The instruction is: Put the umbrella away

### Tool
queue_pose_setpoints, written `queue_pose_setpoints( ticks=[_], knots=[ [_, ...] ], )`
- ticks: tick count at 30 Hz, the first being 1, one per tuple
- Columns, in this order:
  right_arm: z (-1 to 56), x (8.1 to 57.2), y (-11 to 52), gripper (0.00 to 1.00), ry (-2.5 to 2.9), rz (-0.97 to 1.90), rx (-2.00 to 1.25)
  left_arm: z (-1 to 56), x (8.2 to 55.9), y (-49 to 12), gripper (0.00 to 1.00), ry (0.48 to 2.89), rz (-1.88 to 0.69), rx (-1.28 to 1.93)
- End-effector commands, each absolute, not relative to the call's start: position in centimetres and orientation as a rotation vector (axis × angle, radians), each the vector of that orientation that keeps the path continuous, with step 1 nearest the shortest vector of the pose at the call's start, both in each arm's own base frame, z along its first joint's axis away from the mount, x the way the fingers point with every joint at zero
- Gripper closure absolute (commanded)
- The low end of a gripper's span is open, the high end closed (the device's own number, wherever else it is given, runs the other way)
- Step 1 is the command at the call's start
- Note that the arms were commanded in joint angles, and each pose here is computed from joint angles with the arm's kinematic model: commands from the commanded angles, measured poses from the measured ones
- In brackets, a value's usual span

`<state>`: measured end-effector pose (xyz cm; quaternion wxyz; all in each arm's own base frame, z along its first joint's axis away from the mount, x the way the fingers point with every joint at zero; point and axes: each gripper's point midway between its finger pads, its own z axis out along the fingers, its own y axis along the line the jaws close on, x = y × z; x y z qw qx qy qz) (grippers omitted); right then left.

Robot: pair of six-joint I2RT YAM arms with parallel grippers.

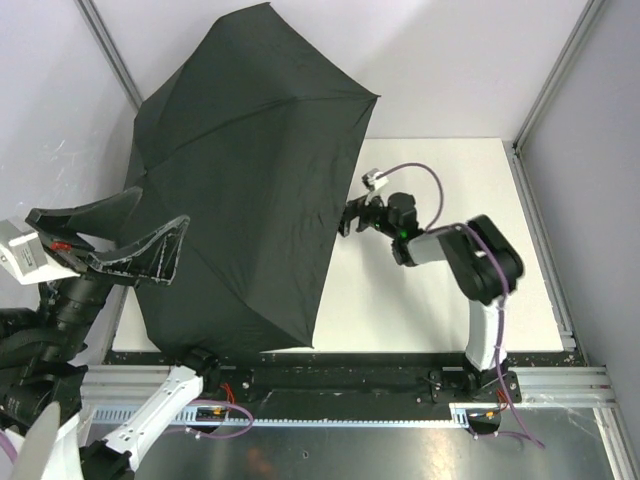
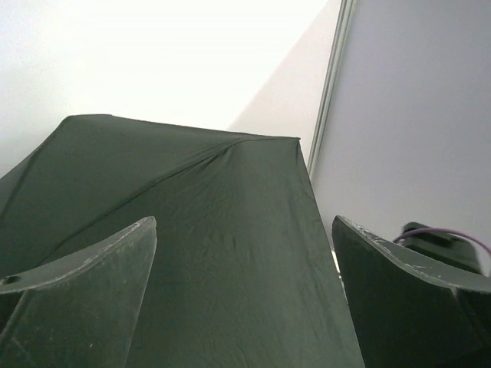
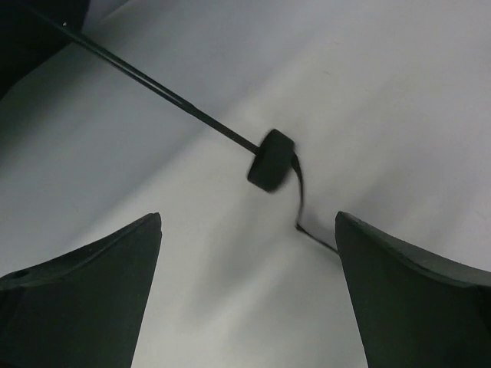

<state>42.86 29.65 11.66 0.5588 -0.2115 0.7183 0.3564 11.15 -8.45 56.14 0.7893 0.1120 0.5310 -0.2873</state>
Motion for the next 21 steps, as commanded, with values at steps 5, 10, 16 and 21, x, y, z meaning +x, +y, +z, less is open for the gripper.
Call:
queue_pose_setpoints(
  ticks=[5,10,16,21],
  knots=[
    [15.4,45.8,39.8,0.01,1.252,0.848,-0.761,56.0,11.6,-8.2,0.01,1.127,-0.571,0.257],
    [13.4,49.1,43.9,0.01,1.276,0.612,-0.804,56.3,12.2,-8.7,0.01,1.137,-0.577,0.273],
    [12.2,50.5,49.4,0.05,1.271,0.619,-0.934,56.7,12.3,-9.8,0.01,1.132,-0.616,0.320],
    [13.2,49.9,53.4,0.40,1.231,0.585,-1.021,57.2,11.8,-9.9,0.01,1.119,-0.641,0.315]
  ],
)
